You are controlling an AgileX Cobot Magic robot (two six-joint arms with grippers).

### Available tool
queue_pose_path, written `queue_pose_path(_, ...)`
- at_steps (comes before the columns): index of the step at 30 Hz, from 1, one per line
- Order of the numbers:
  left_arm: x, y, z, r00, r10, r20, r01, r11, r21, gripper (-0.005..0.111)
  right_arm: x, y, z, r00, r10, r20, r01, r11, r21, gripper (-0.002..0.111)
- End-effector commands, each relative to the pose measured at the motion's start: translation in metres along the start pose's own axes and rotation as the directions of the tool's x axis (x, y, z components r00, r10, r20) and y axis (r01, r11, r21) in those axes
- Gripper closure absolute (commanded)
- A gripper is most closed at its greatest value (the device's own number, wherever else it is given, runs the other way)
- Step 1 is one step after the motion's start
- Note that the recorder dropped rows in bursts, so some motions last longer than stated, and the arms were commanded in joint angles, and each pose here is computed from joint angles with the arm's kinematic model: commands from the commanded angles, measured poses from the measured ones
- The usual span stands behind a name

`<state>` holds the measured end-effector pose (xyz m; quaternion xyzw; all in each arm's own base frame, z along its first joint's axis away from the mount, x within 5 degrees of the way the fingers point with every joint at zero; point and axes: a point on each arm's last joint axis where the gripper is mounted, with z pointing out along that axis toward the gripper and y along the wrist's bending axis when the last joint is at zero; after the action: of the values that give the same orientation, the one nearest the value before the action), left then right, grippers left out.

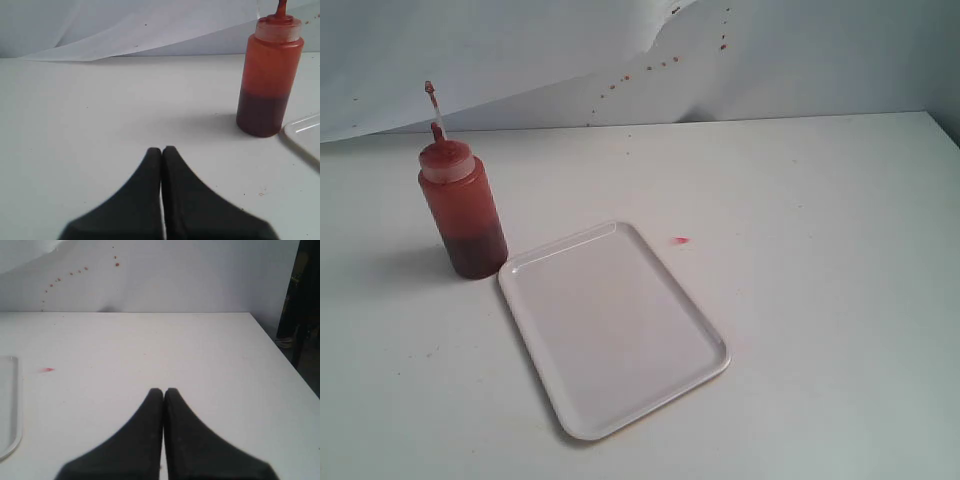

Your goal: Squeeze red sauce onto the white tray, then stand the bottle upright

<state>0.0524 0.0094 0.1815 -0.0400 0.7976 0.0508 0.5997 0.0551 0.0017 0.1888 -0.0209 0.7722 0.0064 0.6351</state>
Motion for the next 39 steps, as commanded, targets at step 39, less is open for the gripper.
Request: queue_pose_path(39, -0.08, -0.025, -0.058, 0.45, -0.415, 0.79, -0.066, 0.867, 0.494, 0.107, 0.0, 0.0, 0.0, 1.0, 0.0, 0.013, 0.0, 1.0, -0.005, 0.108)
